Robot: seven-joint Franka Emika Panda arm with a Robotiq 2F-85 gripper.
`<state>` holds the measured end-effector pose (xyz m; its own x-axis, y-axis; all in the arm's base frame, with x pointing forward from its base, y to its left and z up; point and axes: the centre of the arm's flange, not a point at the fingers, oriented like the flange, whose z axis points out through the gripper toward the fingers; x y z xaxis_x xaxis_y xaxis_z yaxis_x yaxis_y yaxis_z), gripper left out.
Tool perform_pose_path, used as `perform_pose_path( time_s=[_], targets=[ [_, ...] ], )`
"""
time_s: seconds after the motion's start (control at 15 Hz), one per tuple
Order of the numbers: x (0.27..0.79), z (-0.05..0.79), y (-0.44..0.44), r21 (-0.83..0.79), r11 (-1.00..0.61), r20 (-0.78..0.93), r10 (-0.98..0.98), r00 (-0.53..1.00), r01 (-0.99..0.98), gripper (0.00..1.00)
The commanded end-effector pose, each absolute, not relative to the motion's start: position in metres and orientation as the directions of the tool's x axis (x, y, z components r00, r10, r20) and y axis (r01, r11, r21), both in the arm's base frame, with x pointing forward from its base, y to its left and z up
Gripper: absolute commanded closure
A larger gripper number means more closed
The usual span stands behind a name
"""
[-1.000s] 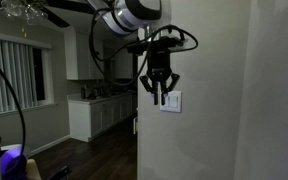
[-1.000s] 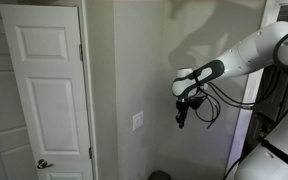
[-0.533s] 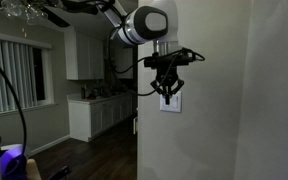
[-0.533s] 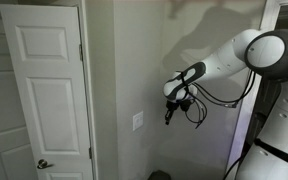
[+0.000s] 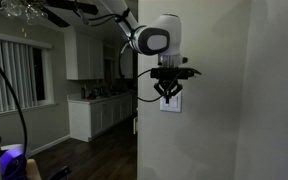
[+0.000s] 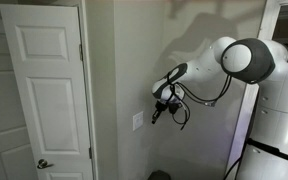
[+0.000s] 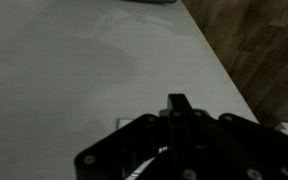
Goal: Flip the right light switch on the wall
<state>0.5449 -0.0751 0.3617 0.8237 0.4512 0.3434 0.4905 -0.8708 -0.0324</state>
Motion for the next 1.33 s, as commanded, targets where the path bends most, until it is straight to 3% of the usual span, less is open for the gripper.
perform_pose_path(
  time_s=[0.0,0.87,1.27],
  targets=[
    [0.575,0.345,-0.078,-0.046,-0.858,0.378,0.459,0.804,0.512,1.00],
    [0.618,0.336,-0.074,-0.064,-0.916,0.552,0.298,0.778,0.397,1.00],
    [0.619,0.335,-0.081,-0.037,-0.908,0.500,0.345,0.795,0.417,1.00]
  ],
)
